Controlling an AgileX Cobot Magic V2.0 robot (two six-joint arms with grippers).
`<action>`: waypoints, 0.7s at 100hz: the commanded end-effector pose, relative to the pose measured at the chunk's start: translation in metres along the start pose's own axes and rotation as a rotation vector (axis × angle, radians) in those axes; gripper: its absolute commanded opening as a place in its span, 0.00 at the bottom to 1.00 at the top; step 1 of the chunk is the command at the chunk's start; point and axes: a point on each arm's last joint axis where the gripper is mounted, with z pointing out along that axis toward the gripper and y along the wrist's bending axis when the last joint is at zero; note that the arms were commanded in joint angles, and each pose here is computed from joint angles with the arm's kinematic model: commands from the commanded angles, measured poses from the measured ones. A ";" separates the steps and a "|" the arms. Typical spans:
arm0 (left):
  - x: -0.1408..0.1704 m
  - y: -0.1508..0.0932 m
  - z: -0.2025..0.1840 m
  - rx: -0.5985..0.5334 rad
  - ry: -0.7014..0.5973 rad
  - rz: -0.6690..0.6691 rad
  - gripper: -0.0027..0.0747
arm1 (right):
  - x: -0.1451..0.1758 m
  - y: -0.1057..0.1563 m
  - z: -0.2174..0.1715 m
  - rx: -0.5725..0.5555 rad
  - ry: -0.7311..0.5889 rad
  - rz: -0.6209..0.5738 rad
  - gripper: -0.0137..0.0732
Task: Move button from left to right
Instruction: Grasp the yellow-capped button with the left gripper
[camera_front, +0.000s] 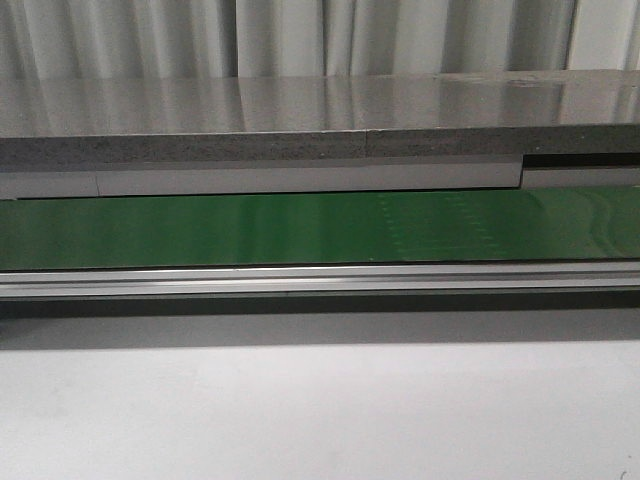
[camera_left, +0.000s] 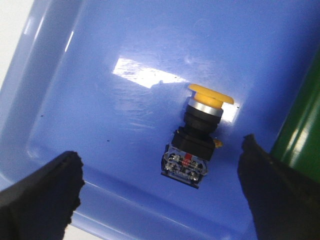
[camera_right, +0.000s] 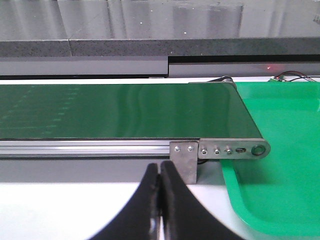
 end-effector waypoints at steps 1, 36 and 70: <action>-0.011 0.000 -0.011 0.008 -0.083 -0.017 0.81 | -0.013 0.000 -0.003 0.002 -0.108 0.005 0.08; -0.012 -0.002 0.013 0.012 -0.029 -0.013 0.81 | -0.013 0.000 -0.003 0.002 -0.108 0.005 0.08; -0.011 -0.006 0.038 0.031 0.032 -0.011 0.81 | -0.013 0.000 -0.003 0.002 -0.108 0.005 0.08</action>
